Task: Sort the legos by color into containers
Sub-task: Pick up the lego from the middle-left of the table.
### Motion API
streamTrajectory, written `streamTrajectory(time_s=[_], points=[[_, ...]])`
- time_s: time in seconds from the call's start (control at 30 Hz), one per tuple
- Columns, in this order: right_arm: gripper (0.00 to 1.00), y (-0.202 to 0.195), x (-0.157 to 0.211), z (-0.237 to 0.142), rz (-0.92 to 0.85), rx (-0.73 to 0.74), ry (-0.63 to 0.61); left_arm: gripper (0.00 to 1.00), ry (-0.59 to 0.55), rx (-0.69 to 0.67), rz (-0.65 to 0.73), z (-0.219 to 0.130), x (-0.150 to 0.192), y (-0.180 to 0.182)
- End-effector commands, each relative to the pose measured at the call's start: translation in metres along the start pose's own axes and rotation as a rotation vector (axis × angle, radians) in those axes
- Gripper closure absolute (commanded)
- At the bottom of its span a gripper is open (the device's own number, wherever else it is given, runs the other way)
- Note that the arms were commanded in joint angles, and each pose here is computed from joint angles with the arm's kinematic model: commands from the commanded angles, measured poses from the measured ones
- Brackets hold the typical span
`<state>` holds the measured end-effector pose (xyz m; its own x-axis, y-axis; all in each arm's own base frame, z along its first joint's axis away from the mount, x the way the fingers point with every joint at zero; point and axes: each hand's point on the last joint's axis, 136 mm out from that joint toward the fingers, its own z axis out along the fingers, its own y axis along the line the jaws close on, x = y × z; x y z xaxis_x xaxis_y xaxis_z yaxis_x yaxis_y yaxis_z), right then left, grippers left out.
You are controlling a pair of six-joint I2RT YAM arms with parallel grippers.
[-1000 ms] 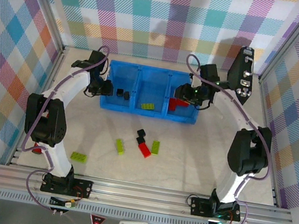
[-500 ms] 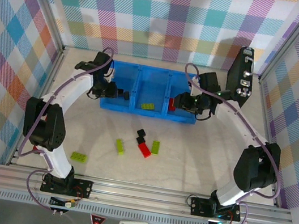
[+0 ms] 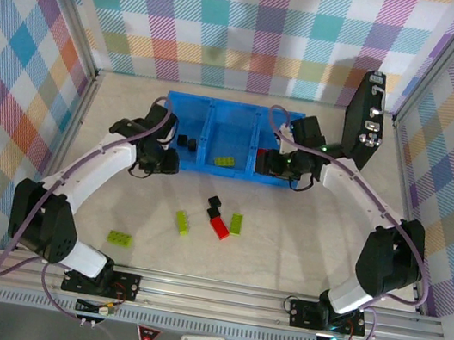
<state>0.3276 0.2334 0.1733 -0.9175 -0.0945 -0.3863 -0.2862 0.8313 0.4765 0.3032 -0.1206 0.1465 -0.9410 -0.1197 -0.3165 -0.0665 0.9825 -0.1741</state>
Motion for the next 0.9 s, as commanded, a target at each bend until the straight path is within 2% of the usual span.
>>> streamTrajectory(time_s=[0.0,0.47,0.6,0.87], points=[[0.51,0.011,0.002,-0.007,-0.055,-0.006,-0.025,0.67,0.007,-0.045,-0.042,-0.009,0.022,0.004],[0.51,0.041,0.010,-0.003,-0.094,-0.034,-0.062,0.65,-0.019,-0.174,-0.067,-0.025,0.088,0.005],[0.50,0.051,0.018,0.004,-0.123,-0.043,-0.056,0.65,-0.034,-0.196,-0.066,-0.035,0.096,0.010],[0.50,0.054,0.032,0.006,-0.187,-0.012,-0.006,0.65,-0.086,-0.152,-0.091,-0.050,0.096,0.013]])
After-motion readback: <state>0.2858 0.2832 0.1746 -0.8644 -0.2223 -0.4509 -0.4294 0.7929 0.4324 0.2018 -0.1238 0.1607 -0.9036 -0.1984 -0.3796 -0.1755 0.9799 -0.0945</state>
